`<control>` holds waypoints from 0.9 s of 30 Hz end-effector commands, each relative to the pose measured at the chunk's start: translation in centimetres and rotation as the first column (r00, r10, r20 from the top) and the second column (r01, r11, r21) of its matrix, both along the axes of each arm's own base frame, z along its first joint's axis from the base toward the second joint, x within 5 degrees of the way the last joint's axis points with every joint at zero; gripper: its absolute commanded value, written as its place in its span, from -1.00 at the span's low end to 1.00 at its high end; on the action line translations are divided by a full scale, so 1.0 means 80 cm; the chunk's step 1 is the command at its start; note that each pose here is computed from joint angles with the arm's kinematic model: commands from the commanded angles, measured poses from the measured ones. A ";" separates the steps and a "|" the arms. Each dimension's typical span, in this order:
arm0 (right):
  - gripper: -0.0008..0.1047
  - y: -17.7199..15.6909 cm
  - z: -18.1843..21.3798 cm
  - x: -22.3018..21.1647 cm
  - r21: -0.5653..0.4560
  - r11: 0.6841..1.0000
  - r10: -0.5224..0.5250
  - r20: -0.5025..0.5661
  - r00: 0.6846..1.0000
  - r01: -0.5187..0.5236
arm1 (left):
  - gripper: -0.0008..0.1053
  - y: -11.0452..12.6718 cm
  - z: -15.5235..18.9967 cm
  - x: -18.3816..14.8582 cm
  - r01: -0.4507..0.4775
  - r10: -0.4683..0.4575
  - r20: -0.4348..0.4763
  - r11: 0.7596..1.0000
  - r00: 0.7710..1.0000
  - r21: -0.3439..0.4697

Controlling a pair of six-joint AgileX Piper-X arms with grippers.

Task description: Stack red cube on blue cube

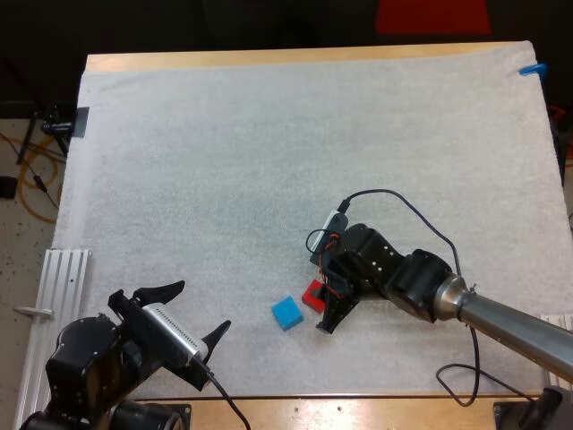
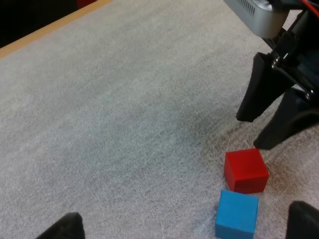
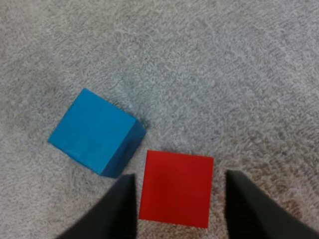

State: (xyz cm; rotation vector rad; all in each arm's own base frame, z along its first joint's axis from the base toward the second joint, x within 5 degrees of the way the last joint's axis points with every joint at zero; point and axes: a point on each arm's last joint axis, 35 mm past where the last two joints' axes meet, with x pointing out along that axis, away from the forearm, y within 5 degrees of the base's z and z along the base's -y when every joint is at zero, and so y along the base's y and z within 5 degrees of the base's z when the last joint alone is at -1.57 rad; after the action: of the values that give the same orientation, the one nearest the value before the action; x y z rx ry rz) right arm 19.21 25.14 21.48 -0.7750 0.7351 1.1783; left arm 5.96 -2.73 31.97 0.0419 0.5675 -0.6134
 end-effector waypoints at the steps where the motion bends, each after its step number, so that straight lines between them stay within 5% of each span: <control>1: -0.12 0.002 0.007 0.002 0.017 1.000 0.008 0.022 1.000 -0.009 | 0.46 0.000 0.003 -0.001 0.013 -0.013 0.010 1.000 1.000 -0.002; 27: -0.10 0.018 -0.030 0.016 -0.041 0.999 -0.008 0.011 1.000 0.009 | 0.46 0.000 -0.004 -0.006 0.062 -0.061 -0.032 0.998 0.998 0.024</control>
State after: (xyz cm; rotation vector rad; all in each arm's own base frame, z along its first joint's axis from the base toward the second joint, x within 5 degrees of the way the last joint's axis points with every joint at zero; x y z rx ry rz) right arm 20.27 26.30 18.64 -0.8089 0.7806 1.1492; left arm 5.55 -2.72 31.47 0.0698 0.6132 -0.6514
